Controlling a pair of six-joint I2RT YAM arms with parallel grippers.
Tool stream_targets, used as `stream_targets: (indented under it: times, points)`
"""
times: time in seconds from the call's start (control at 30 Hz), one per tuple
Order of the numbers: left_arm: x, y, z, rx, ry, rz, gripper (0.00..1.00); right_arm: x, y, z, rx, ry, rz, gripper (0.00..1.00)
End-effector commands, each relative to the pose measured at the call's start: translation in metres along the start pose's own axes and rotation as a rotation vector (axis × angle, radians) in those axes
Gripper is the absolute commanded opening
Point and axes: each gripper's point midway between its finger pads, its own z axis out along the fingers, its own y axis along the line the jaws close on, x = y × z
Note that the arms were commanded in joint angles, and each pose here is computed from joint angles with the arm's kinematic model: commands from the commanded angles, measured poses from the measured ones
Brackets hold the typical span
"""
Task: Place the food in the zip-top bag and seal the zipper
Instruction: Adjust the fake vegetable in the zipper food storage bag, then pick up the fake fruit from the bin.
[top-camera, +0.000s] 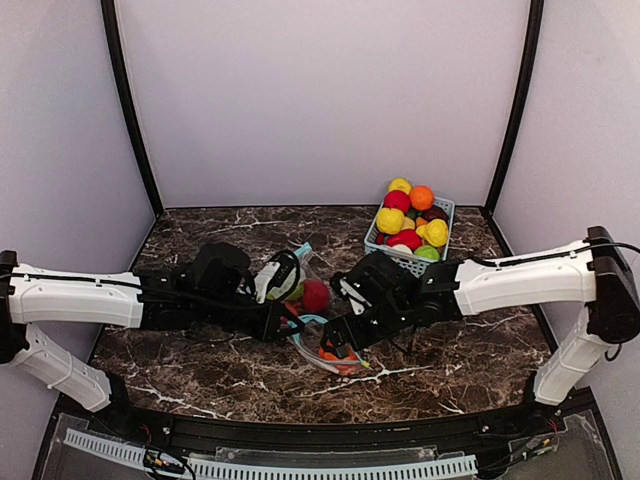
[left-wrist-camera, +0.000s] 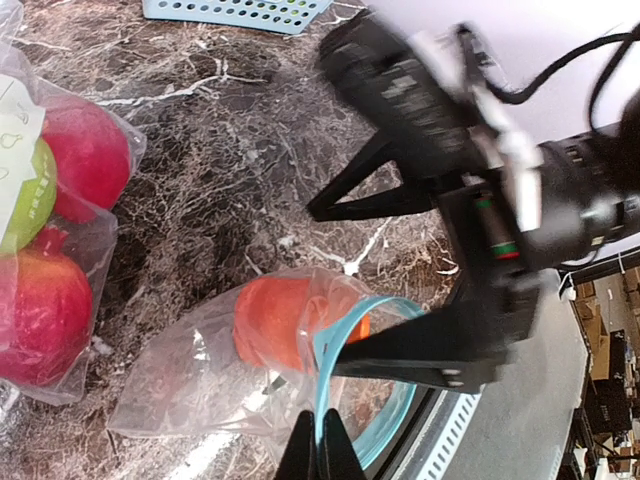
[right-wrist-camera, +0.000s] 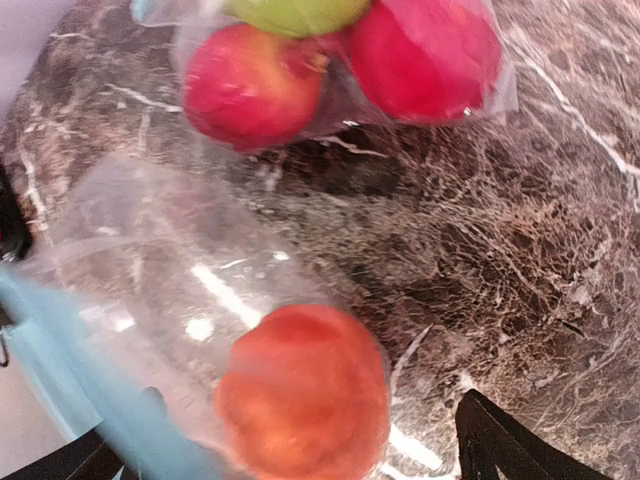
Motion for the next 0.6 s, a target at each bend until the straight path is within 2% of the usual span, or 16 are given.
stream_targets:
  times: [0.0,0.1,0.3,0.57]
  points:
    - [-0.003,0.01,0.001,-0.06,0.004,-0.004,0.01,-0.027,0.046,-0.063,-0.211,-0.106,-0.12,0.99]
    - [-0.006,0.011,0.003,-0.071,0.0,-0.001,0.01,-0.032,0.053,-0.092,-0.261,-0.148,-0.152,0.99]
    - [-0.01,0.014,0.002,-0.091,-0.023,0.002,0.01,-0.043,0.016,-0.133,-0.135,-0.194,-0.12,0.99]
    - [-0.011,0.013,0.002,-0.067,-0.055,-0.009,0.01,-0.085,-0.11,-0.151,0.232,-0.255,0.126,0.98]
